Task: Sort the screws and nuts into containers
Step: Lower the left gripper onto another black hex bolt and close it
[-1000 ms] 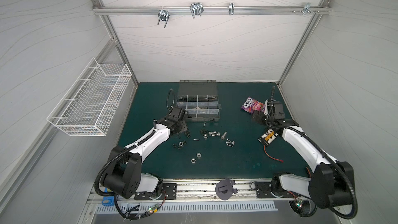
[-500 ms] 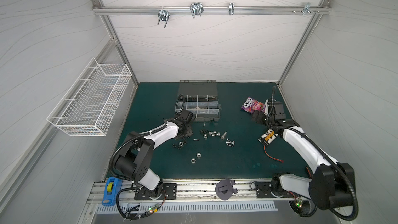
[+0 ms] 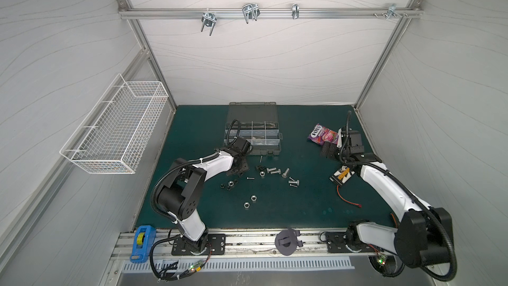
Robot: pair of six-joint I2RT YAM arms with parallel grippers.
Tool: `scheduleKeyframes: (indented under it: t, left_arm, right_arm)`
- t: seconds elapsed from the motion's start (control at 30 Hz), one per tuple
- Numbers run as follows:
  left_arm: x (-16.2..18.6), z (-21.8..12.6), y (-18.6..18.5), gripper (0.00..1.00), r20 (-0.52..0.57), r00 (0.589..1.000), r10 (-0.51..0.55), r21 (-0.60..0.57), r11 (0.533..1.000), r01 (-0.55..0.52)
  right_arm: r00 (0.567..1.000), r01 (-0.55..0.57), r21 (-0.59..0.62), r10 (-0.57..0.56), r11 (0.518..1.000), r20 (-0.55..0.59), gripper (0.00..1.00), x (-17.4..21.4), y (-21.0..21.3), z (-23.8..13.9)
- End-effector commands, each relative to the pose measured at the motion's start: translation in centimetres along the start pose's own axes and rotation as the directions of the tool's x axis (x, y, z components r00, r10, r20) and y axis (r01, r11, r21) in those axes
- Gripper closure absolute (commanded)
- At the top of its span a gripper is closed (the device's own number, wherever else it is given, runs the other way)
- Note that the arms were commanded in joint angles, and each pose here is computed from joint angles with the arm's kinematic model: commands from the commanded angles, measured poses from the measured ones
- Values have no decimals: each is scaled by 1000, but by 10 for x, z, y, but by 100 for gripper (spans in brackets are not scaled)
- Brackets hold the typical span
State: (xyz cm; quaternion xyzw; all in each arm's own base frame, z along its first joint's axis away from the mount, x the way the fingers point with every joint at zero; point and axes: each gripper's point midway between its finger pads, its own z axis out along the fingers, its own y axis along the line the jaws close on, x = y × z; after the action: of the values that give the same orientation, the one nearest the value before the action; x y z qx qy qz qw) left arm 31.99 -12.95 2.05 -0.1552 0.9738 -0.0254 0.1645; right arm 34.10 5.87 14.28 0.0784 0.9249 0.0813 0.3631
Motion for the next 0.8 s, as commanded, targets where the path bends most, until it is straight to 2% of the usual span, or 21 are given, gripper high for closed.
scheduleKeyframes:
  t: [0.0,0.13,0.4,0.77]
  left_arm:
    - [-11,0,-7,35,31,999,-11,-14,1000,12]
    - [-9,3,-2,37,21,1000,-14,-50,999,15]
    - [-5,6,4,48,2,1000,-7,-101,995,8]
    - [5,5,7,48,-28,998,55,-178,982,-59]
  right_arm:
    - [1000,3,-9,-3,1000,1,1,2,2,-3]
    - [1000,3,-7,-3,1000,4,1,1,1,-4]
    - [1000,0,-3,0,1000,10,1,0,1,-4]
    - [1000,-2,0,2,1000,17,1,-1,0,-5]
